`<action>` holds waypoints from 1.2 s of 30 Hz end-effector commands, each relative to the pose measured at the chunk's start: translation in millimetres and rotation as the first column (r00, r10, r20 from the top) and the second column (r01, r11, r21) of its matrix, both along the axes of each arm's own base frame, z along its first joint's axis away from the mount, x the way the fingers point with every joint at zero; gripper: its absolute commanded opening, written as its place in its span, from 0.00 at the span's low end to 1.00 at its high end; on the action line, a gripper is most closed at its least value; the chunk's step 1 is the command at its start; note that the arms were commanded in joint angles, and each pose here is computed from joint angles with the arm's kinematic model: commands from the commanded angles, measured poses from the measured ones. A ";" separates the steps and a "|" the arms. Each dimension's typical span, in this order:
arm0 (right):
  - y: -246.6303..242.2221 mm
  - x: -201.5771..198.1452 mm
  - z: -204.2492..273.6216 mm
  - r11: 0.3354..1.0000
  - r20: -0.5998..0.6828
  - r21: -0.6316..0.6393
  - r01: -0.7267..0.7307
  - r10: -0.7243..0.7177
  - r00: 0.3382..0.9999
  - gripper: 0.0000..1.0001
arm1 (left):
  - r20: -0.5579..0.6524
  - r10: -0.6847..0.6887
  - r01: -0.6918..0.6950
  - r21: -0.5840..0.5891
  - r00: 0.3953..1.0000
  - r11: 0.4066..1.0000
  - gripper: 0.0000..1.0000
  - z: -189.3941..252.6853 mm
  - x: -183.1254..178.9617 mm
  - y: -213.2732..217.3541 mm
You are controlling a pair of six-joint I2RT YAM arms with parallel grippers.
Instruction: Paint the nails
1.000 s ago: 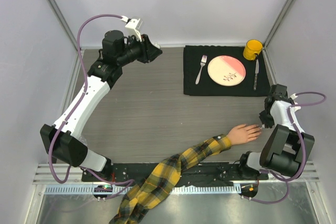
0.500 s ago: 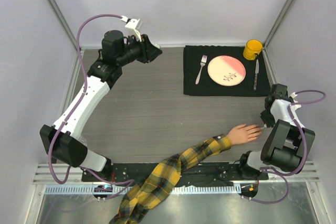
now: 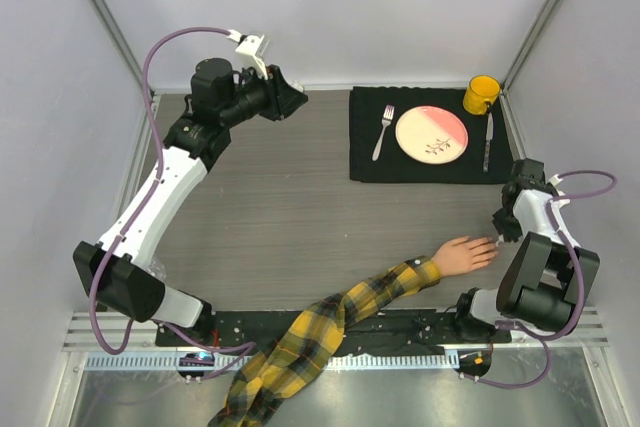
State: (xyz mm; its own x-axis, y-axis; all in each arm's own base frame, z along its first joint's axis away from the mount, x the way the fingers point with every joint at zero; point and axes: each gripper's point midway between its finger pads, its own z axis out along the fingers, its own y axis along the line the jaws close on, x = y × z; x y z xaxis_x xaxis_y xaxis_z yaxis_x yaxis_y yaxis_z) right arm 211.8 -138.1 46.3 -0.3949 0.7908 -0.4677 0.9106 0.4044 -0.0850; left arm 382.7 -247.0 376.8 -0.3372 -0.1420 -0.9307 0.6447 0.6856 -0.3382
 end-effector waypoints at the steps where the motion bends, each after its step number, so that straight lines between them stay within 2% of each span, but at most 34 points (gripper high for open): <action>1: 13.6 7.6 18.6 1.000 0.063 0.011 -0.002 0.002 0.998 0.00 | 0.091 -0.010 0.012 -0.031 0.996 0.999 0.00 30.4 -9.9 2.6; 8: 11.1 -0.4 11.4 1.000 0.027 -0.004 0.003 -0.003 1.000 0.00 | 0.089 -0.017 0.020 -0.031 0.996 0.999 0.00 30.1 -8.7 0.8; 36: -19.6 1.8 3.8 0.997 0.015 -0.065 0.030 -0.029 0.999 0.00 | 0.094 -0.017 0.019 -0.020 0.995 1.000 0.00 32.6 -9.2 1.8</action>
State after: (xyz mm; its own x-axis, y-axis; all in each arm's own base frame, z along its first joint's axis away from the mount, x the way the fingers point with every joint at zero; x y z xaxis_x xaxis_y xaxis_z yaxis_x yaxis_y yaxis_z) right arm 208.8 -147.4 47.5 -0.3750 0.7896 -0.4857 0.9203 0.3800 -0.0927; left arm 382.5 -246.9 375.8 -0.3393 -0.1393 -0.9303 0.6444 0.6861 -0.3377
